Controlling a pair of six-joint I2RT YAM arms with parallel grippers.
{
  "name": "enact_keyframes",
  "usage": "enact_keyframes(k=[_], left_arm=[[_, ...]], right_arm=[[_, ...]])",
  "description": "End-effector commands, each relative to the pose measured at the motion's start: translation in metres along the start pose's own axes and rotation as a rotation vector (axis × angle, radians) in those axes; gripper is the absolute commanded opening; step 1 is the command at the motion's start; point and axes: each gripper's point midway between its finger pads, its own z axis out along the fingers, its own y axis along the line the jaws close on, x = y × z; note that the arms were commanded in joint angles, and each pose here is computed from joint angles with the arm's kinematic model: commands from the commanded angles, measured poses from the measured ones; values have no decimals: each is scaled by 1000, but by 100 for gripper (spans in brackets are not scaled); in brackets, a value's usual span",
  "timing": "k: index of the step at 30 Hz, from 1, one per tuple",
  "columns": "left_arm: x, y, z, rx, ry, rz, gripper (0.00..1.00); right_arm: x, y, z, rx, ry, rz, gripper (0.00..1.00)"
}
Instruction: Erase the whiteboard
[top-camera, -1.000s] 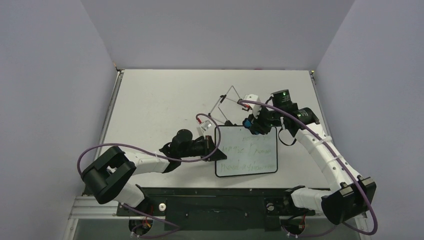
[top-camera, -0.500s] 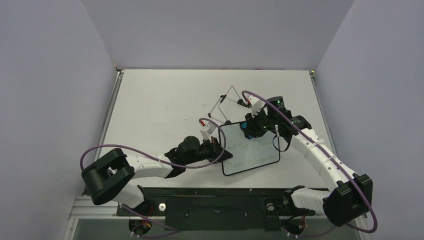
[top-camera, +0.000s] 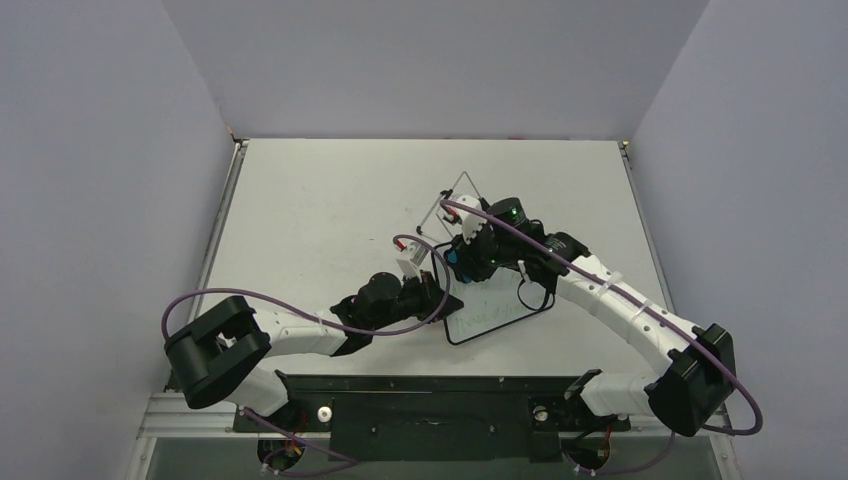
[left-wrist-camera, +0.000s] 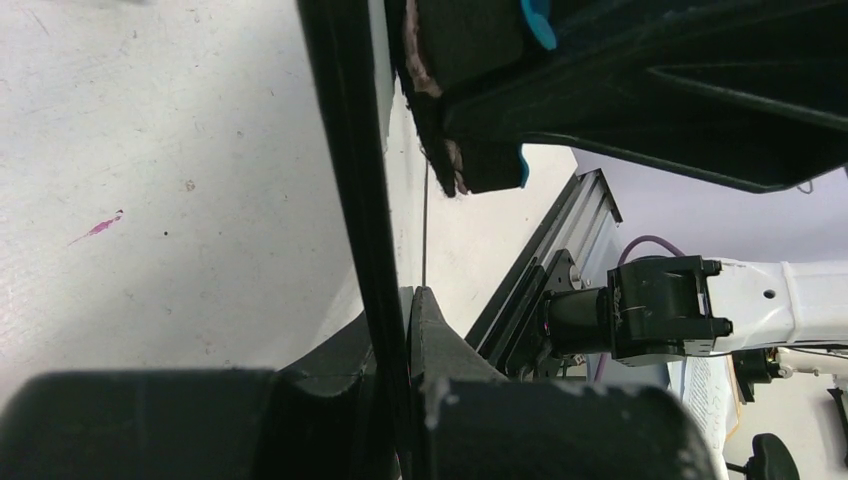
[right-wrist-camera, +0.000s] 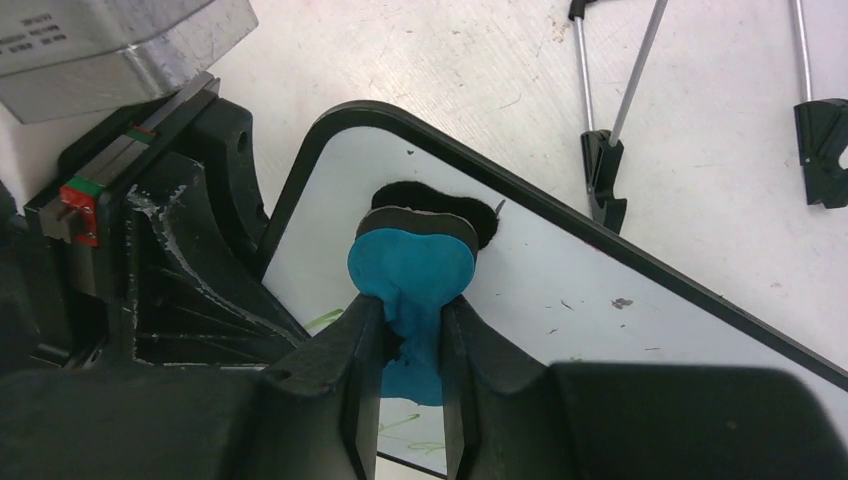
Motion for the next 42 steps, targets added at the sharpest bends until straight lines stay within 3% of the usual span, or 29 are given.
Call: enact_keyframes(k=[1,5,8,20,26,30,35,39,42], left_arm=[[-16,-32,3,101,-39,138,0],[-15,-31,2,103,-41,147,0],[-13,-32,3,114,-38,150,0],[-11,-29,1,105,-30,155,0],[-11,-26,-4,99,-34,163,0],[-12,-24,-10,103,-34,159,0],[-14,-31,-14,152,-24,119,0],[-13,-33,-16,167,-16,85,0],[-13,-35,-16,174,-12,70,0]], right_arm=[[0,-20,3,109,10,-11,0],[-1,-67,-17,252,-46,122,0],[1,-63,-16,234,-51,130,0],[-18,24,1,-82,-3,-61,0],[17,-13,-13,46,88,-186,0],[45,-56,-24,136,158,-148,0],[40,-85,-28,229,124,-129,0],[40,-75,-23,140,131,-210,0],[52,-40,-20,32,150,-344,0]])
